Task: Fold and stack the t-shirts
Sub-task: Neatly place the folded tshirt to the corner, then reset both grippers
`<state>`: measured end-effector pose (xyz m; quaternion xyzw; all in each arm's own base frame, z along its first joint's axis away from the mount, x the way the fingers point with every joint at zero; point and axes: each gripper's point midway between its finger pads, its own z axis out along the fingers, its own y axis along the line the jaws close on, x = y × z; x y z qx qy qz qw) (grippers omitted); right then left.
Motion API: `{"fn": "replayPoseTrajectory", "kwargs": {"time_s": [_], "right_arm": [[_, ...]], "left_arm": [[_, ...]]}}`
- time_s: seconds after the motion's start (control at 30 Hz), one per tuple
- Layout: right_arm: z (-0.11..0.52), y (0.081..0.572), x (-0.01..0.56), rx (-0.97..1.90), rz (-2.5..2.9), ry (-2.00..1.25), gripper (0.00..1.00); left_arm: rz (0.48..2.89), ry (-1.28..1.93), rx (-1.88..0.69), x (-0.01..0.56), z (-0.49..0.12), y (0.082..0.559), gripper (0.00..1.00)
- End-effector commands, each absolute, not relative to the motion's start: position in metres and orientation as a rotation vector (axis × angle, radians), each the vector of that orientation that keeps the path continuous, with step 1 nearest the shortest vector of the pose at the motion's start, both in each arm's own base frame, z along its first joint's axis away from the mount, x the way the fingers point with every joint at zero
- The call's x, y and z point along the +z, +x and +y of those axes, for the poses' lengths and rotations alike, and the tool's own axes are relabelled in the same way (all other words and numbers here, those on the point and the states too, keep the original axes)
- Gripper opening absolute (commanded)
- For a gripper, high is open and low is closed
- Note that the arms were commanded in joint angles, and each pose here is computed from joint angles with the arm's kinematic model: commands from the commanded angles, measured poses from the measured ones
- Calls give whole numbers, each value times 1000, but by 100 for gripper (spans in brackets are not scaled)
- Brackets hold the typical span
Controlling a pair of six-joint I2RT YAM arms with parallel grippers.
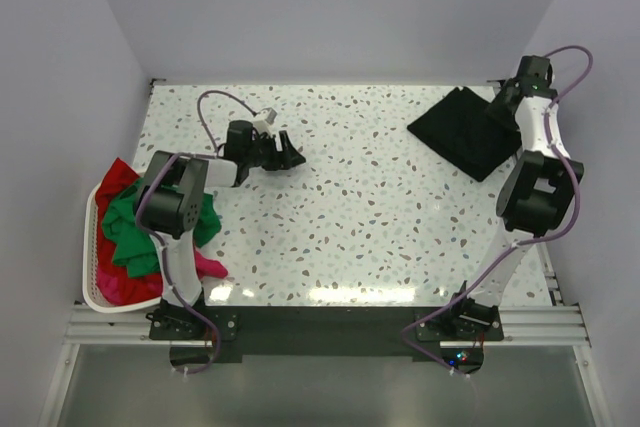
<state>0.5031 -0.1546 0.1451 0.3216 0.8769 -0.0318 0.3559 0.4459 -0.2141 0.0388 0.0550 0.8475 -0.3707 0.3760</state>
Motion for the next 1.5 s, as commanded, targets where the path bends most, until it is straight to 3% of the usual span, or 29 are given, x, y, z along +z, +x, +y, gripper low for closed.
{"fn": "replayPoseTrajectory", "kwargs": {"time_s": [0.0,0.07,0.17,0.43,0.6,0.9,1.47], "right_arm": [[-176,481,179,-275,2197,860,62],[-180,470,194,-317,2159,883,73],[-180,452,210,-337,2088,901,99],[-136,406,219,-220,2038,816,99],[-64,393,226,-52,2023,609,99],[62,363,234,450,1943,237,99],[71,348,234,495,1914,161,99]], "left_arm": [[2127,126,-849,59,-201,450,76],[2124,120,-810,63,-198,448,76],[2093,106,-748,80,-194,448,76],[1973,75,-662,144,-184,433,77],[1868,5,-545,196,-160,411,78],[1785,-127,-354,230,-114,366,83],[1736,-240,-222,236,-75,331,84]]}}
